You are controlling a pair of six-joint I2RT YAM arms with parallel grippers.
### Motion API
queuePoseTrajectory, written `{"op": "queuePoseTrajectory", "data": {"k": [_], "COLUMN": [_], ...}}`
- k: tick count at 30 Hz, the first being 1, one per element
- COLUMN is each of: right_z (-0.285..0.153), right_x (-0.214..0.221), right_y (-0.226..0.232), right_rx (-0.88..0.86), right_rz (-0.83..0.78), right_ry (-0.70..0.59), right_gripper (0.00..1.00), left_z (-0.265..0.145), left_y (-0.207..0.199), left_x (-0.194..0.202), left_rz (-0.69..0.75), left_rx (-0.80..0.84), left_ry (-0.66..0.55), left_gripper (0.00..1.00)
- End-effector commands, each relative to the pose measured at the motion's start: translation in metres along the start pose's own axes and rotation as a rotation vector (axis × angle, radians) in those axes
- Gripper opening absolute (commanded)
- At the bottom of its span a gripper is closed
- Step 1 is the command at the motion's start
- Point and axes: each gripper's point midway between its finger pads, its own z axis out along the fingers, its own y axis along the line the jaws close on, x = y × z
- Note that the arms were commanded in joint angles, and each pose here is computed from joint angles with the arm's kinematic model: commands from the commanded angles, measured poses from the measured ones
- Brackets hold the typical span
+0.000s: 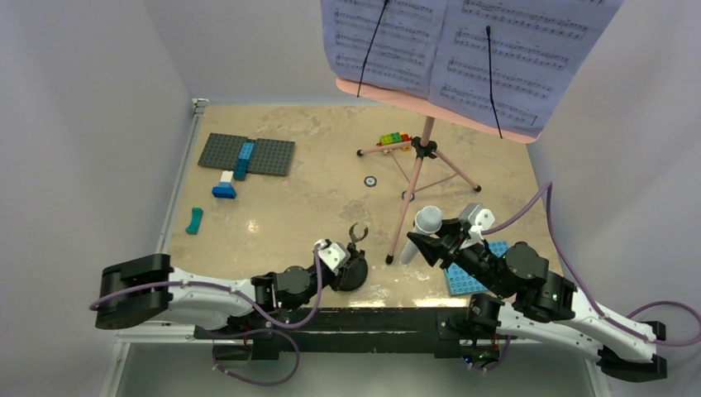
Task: Pack up the instrument practice props
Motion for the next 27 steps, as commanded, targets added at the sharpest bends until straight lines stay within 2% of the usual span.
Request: {"op": "queuePoseTrajectory", "data": {"k": [1,4,10,16,21,27], "right_z": [-0.001,0.001,0.005,0.013,0.018,0.024], "right_x": [-0.025,-0.021,-0.016,-0.011,-0.009,-0.011], "right_y": [0.004,0.007,0.014,0.026,0.032,0.041], "right_rx": [-0.021,-0.03,-0.06,-0.106,-0.134,-0.171], "right_rz": [0.039,0.041,0.054,0.057,0.057,0.037], "right_ry": [-0.07,-0.067,-0.073,-0.067,-0.079,-0.088], "right_gripper": [0.0,0.0,0.0,0.0,0.0,0.0], "left_z": [-0.007,-0.018,-0.044,-0.06,-0.063,-0.06], "left_y": [0.065,0.109,0.205,0.292,0.334,0.366], "left_x": [-0.059,-0.071,-0.096,-0.08,-0.068,-0.077], "left_rz": [-0.008,-0.053,-0.127,-0.193,-0.18,-0.196], "left_rx": [-0.305,-0.432,-0.713,-0.985,-1.075,-1.09], "left_ry": [-0.078,-0.054,-0.087,-0.063,-0.054,-0.069], "left_gripper": [0.0,0.0,0.0,0.0,0.0,0.0]}}
